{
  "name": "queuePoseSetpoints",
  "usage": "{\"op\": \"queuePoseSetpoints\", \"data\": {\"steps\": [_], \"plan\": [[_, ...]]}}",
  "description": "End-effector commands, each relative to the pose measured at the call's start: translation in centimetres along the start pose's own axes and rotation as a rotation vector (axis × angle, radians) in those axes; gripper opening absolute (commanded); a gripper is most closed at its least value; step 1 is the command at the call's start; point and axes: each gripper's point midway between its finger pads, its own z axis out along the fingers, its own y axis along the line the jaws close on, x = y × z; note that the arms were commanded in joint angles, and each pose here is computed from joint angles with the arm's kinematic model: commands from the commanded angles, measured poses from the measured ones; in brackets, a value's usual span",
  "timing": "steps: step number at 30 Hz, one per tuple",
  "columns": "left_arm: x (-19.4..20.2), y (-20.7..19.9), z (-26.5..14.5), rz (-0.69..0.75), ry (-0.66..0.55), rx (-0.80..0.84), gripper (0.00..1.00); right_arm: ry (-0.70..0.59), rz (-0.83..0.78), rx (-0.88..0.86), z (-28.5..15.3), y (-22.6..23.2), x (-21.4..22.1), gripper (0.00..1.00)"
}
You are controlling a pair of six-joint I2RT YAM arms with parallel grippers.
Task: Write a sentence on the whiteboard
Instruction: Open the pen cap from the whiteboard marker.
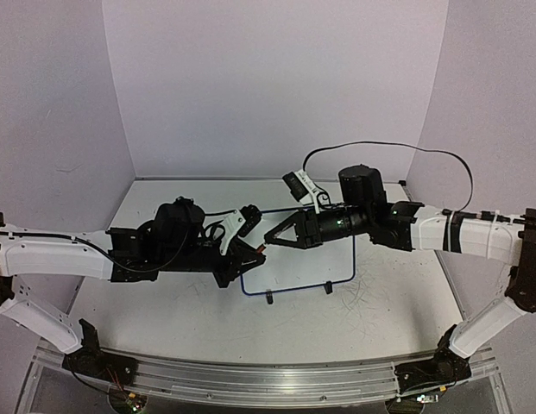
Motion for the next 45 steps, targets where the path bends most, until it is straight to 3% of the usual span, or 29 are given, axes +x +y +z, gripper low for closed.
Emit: {"op": "queuePoseSetpoints", "data": {"steps": [1,13,20,29,39,45], "plan": [[-3.2,-0.6,-0.3,0.017,-0.075,0.022,0.0,-0.043,-0.042,-0.026,-0.3,1.3,-1.1,0.35],[-3.2,-0.7,-0.3,0.01,-0.075,0.026,0.0,-0.03,-0.047,-0.04,0.1,1.3,-0.9,0.23],[-2.9,-0.4,-0.2,0.0,-0.069,0.011,0.0,-0.043,-0.046,-0.043,0.0,1.4,-1.0,0.0],[-0.7,1.7,-1.0,-0.036,-0.047,-0.11,0.0,-0.149,-0.083,0.021,-3.4,1.1,-3.0,0.0],[1.0,2.5,-4.4,-0.07,-0.116,-0.162,0.0,-0.369,-0.19,0.147,-12.6,0.7,-6.6,0.0],[3.1,5.8,-6.1,-0.207,-0.099,-0.345,0.0,-0.477,-0.204,0.318,-15.9,-0.1,-7.7,0.0]]}}
